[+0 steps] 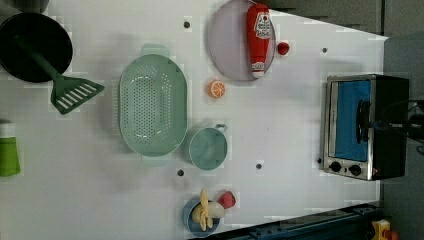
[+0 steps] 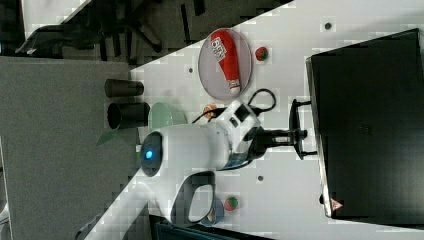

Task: Flap open oven.

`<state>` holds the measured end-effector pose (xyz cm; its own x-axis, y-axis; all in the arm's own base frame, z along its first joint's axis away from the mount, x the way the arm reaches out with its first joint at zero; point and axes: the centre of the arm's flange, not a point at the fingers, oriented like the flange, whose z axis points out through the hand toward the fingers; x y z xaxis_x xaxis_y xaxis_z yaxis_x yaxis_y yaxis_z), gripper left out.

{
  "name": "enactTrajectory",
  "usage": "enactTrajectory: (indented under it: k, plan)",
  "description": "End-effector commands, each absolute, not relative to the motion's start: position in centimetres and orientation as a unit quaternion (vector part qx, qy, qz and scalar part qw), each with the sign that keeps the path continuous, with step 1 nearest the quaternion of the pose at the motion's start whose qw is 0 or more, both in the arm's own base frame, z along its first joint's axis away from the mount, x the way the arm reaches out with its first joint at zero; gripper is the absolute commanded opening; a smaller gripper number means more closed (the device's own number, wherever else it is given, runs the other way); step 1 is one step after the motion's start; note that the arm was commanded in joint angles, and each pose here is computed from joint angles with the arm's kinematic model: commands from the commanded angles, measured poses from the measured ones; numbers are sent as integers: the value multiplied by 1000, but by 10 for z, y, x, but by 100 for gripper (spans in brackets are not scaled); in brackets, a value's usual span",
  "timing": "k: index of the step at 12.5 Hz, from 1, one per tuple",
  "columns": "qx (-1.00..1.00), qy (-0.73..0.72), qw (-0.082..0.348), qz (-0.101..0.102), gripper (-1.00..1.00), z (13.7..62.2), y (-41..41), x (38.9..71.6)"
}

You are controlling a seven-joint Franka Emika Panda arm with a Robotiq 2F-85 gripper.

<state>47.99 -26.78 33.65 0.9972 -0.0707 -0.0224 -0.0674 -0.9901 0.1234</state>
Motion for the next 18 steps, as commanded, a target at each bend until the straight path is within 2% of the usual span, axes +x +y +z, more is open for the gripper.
enactTrajectory:
  k: [1,7,12,18]
  plan:
    - [997,-17,69,-4,-65,334,-269,487]
    - [997,-9,78,-18,-65,309,-246,497]
    - [986,13,160,-43,-65,297,-199,511]
    - [971,3,230,-57,-65,259,-128,516]
